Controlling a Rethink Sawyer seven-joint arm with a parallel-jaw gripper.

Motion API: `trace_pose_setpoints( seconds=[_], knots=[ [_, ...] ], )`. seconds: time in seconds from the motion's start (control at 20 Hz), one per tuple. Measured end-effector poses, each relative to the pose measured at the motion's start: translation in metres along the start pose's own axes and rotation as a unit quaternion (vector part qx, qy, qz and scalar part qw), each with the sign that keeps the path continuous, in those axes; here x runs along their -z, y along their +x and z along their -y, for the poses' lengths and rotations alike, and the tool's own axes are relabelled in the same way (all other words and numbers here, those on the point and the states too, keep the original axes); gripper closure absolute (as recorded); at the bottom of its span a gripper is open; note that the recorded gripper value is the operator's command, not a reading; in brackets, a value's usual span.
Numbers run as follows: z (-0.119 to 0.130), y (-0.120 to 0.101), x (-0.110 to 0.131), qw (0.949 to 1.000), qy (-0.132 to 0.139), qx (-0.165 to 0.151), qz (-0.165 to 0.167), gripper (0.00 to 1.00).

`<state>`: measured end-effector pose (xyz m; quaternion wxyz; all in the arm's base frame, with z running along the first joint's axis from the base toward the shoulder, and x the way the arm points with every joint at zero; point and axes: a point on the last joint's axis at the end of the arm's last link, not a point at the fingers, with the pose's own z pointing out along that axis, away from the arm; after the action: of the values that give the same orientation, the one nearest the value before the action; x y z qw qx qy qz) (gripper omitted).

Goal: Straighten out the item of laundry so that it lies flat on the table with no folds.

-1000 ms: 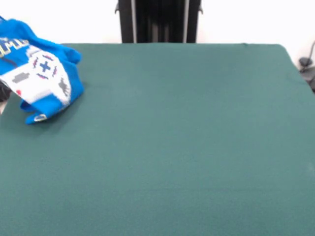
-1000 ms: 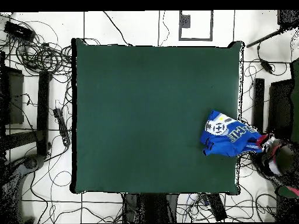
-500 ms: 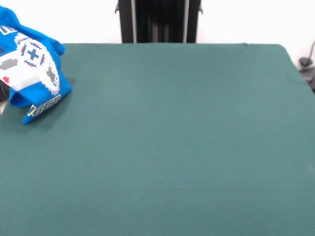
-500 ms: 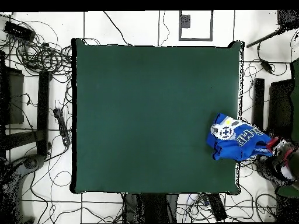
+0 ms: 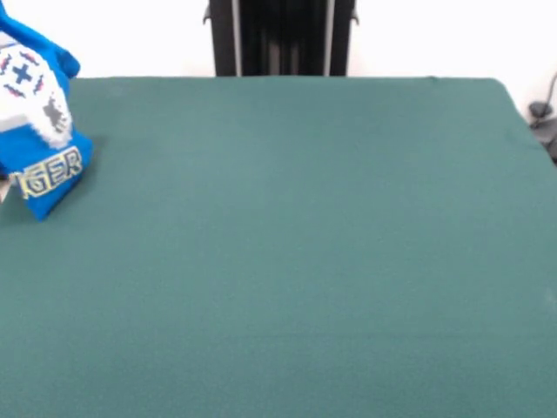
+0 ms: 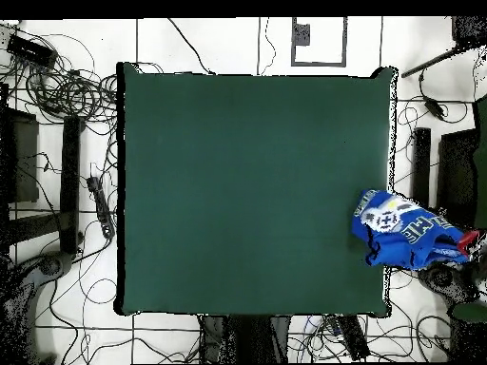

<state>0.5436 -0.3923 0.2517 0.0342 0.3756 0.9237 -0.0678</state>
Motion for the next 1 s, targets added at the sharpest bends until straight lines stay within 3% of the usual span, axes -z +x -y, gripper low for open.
trace_pose_setpoints(
  seconds=[0.45,1.0],
  knots=[
    [-0.006,-0.011,0.048,0.9999,0.003,0.006,0.008,1.00],
    [-0.014,-0.023,0.084,0.9998,0.000,0.014,0.017,1.00]
  ],
)
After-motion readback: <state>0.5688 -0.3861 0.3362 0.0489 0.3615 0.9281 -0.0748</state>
